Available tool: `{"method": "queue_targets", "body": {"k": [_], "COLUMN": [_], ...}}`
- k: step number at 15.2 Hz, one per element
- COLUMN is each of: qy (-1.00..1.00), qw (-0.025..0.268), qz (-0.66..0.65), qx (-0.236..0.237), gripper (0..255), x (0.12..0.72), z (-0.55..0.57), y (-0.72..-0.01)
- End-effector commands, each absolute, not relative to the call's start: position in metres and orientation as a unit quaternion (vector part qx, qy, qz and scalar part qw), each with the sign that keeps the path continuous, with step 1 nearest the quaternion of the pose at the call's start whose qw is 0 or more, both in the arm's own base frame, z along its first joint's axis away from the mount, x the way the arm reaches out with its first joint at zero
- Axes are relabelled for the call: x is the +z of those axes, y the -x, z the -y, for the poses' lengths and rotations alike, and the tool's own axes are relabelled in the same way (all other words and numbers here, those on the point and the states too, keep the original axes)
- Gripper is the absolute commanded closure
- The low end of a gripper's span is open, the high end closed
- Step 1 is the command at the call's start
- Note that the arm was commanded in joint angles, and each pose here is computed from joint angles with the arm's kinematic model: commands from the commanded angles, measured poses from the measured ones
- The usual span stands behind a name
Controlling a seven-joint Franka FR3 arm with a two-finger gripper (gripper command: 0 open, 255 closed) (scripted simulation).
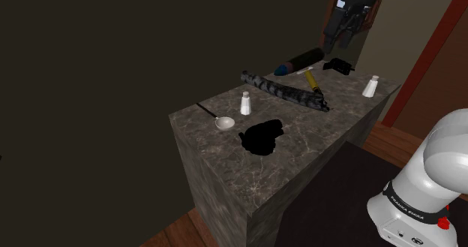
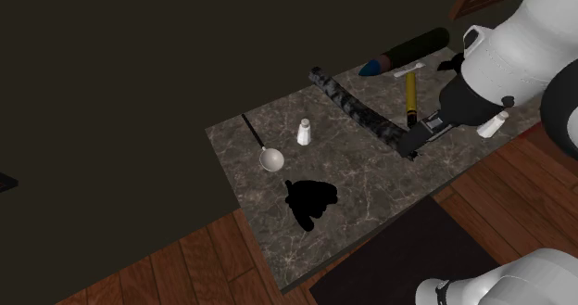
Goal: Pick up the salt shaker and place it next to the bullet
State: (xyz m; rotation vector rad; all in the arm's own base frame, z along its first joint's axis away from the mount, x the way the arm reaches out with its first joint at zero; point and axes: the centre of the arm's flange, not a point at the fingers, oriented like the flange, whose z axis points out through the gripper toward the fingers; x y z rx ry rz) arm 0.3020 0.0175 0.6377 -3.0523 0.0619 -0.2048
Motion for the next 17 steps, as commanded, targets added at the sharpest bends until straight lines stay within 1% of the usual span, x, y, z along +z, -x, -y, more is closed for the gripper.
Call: {"method": "queue_targets", "body": {"k": [1, 17], "qy": [0.997, 0.994], "qw": [0.041, 0.051], "qz": [-0.020, -0.013], "qx": [-0.067, -0.096], "gripper": [0, 0], "x": [0.638, 0.493], "z": [-0.017, -0.018], "y": [-0.302, -0.448]}}
